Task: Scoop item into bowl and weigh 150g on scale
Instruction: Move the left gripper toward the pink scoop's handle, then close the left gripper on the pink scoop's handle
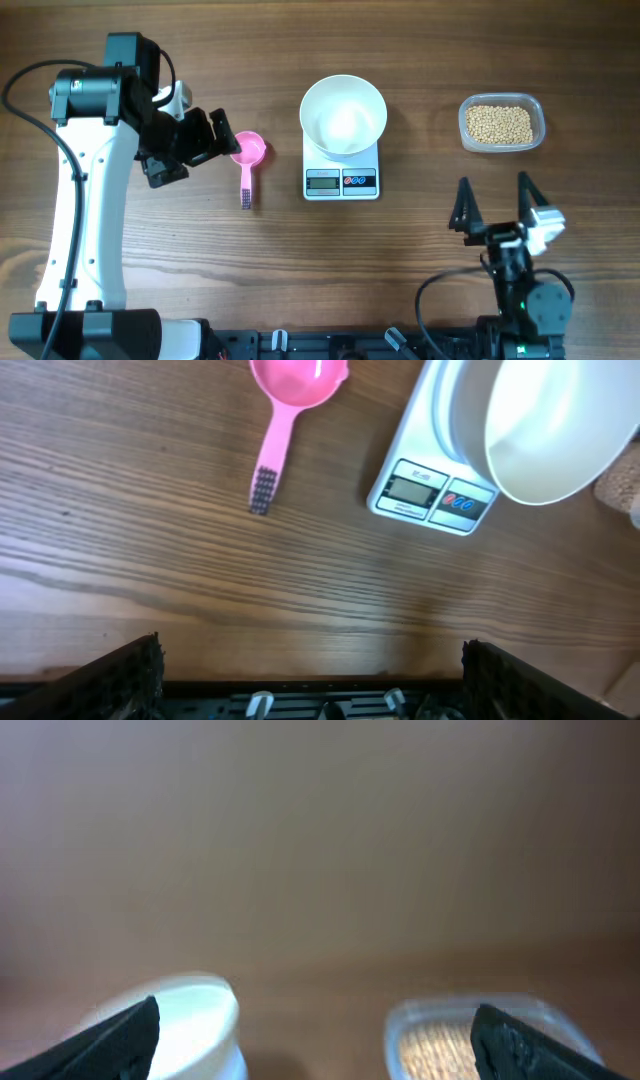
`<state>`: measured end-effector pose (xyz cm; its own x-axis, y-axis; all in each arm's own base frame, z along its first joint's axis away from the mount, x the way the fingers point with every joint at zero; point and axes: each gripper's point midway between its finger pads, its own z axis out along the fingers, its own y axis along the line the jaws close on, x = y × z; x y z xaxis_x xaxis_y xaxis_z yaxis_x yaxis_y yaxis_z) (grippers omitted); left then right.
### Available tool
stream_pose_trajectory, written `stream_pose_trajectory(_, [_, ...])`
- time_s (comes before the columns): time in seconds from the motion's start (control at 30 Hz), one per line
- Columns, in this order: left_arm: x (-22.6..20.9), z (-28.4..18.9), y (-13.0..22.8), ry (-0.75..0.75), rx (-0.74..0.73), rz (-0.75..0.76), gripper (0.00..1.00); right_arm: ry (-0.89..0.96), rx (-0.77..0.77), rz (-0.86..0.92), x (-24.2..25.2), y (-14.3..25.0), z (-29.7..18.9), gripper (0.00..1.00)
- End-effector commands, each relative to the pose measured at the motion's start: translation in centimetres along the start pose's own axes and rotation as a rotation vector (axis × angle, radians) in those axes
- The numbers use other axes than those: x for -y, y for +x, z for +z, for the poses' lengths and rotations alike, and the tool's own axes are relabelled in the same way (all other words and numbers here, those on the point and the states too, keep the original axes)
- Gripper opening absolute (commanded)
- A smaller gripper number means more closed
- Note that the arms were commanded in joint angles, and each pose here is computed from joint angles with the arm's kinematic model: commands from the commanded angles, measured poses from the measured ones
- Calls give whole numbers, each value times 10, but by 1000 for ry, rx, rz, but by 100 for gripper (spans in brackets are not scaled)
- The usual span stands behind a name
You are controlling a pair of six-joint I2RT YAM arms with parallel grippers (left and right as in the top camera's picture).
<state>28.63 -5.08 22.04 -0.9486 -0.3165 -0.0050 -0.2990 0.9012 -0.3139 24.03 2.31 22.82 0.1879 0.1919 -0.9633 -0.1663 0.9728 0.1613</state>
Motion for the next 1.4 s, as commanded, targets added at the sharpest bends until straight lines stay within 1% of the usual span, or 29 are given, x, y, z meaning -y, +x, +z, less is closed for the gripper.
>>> stream_pose_trajectory(0.0, [12, -2, -5, 64, 9, -2, 100, -113, 173, 48, -22, -44, -6, 100])
stream_pose_trajectory(0.07, [13, -2, -9, 69, 23, 3, 100, -111, 338, 29, -24, -83, -16, 100])
stream_pose_trajectory(0.13, [14, -2, -13, 75, 40, 9, 100, -69, 456, 23, -19, -115, -26, 100])
stream_pose_trajectory(0.2, [15, -2, -16, 79, 52, 14, 100, -23, 509, 27, -14, -138, -31, 100])
stream_pose_trajectory(0.23, [16, -2, -17, 82, 59, 16, 100, -12, 523, -3, -16, -150, -32, 100])
stream_pose_trajectory(0.3, [17, -2, -20, 84, 68, 19, 100, 2, 525, -86, -21, -172, -30, 100])
stream_pose_trajectory(0.37, [17, -2, -20, 84, 69, 20, 100, 16, 485, -166, -26, -191, -21, 100])
stream_pose_trajectory(0.43, [16, -2, -20, 79, 68, 18, 100, 23, 412, -213, -29, -202, -7, 100])
stream_pose_trajectory(0.5, [14, -1, -19, 68, 59, 1, 100, 19, 293, -245, -31, -208, 13, 100])
stream_pose_trajectory(0.57, [5, 3, -18, 23, 44, -73, 100, -3, 158, -264, -35, -205, 36, 100])
stream_pose_trajectory(0.63, [-2, 6, -15, -13, 25, -104, 100, -64, 21, -273, -43, -198, 58, 100])
stream_pose_trajectory(0.73, [-11, 14, -11, -60, -6, -118, 100, -217, -141, -271, -64, -186, 84, 100])
stream_pose_trajectory(0.83, [-20, 22, -13, -101, -12, -123, 100, -429, -300, -220, -94, -171, 104, 100])
stream_pose_trajectory(0.87, [-23, 24, -15, -109, -5, -125, 100, -488, -327, -203, -102, -168, 106, 100])
stream_pose_trajectory(0.9, [-25, 27, -18, -105, 1, -130, 100, -563, -351, -177, -111, -165, 109, 100])
stream_pose_trajectory(0.97, [-27, 33, -22, -67, -1, -151, 100, -706, -403, -70, -129, -157, 113, 100])
stream_pose_trajectory(1.03, [-23, 40, -23, 27, -30, -132, 100, -819, -450, 42, -142, -148, 114, 100])
stream_pose_trajectory(1.07, [-18, 42, -22, 86, -49, -104, 100, -867, -462, 59, -146, -143, 114, 100])
stream_pose_trajectory(1.13, [-16, 47, -18, 165, -79, -89, 100, -884, -504, 104, -145, -130, 120, 100])
stream_pose_trajectory(1.23, [-25, 57, -11, 162, -115, -118, 100, -836, -598, 238, -140, -113, 131, 100])
stream_pose_trajectory(1.3, [-26, 65, -7, 159, -130, -117, 100, -821, -627, 269, -138, -106, 134, 100])
stream_pose_trajectory(1.37, [-25, 72, -3, 156, -140, -107, 100, -766, -650, 272, -132, -99, 137, 100])
